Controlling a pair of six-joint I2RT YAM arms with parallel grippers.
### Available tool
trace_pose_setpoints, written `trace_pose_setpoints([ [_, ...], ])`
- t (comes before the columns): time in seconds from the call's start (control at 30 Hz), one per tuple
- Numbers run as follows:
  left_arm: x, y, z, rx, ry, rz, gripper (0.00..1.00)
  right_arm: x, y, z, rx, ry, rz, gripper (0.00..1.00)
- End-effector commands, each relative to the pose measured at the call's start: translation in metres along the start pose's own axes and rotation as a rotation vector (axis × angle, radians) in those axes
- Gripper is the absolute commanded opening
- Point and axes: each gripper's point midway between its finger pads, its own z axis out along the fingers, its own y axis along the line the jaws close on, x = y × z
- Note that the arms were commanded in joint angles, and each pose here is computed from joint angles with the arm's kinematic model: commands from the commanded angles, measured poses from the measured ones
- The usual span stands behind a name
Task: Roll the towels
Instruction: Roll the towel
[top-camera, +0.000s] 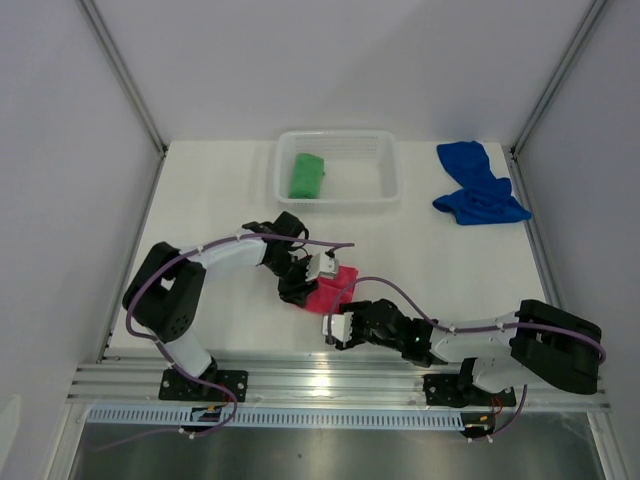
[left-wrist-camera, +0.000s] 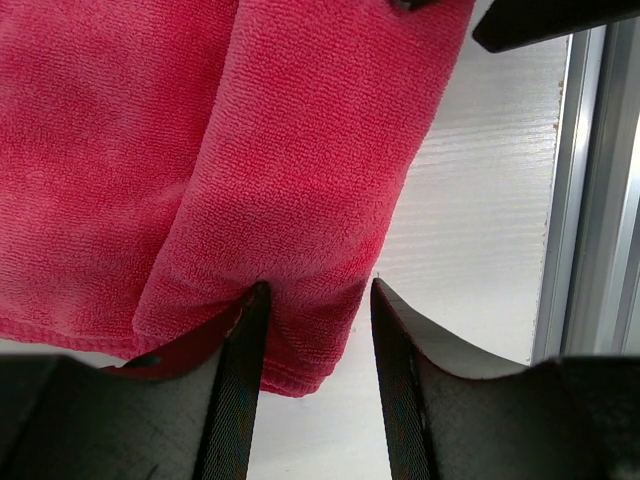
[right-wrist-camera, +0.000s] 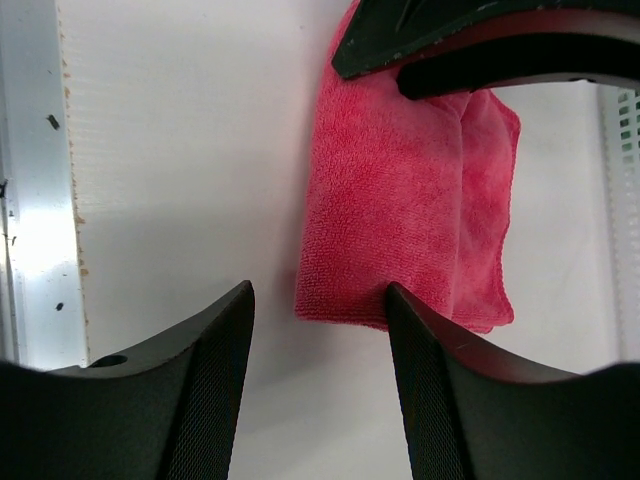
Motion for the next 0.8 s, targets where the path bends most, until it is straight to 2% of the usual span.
trace_pose_setpoints([
  [0.0, 0.017, -0.017, 0.004, 0.081, 0.047, -0.083, 0.48, -0.009, -0.018, 0.008, 0.063, -0.005, -0.002, 0.58],
  [0.23, 0.02, -0.02, 0.002, 0.093, 0.044, -0.094, 0.48, 0.012, -0.018, 0.017, 0.066, 0.099, 0.026, 0.53],
  [0.3, 0.019, -0.02, 0.002, 0.096, 0.037, -0.092, 0.48, 0.011, -0.021, 0.02, 0.077, 0.101, 0.038, 0.42],
  [0.33, 0.019, -0.021, 0.0, 0.099, 0.032, -0.094, 0.48, 0.016, -0.019, 0.022, 0.067, 0.119, 0.043, 0.33],
  [0.37, 0.018, -0.023, -0.002, 0.101, 0.022, -0.09, 0.48, 0.016, -0.02, 0.023, 0.065, 0.127, 0.049, 0.18],
  [0.4, 0.014, -0.025, -0.003, 0.113, -0.005, -0.079, 0.48, 0.013, -0.023, 0.025, 0.064, 0.126, 0.068, 0.14],
  [0.53, 0.008, -0.028, -0.014, 0.106, -0.083, -0.071, 0.49, 0.014, -0.019, 0.023, 0.018, 0.124, 0.124, 0.07],
  [0.6, 0.008, -0.031, -0.019, 0.091, -0.098, -0.063, 0.54, 0.008, -0.022, 0.02, 0.004, 0.099, 0.191, 0.0],
  [0.77, 0.012, -0.039, -0.029, 0.058, -0.104, -0.05, 0.54, -0.007, -0.011, 0.01, -0.107, 0.053, 0.349, 0.0],
])
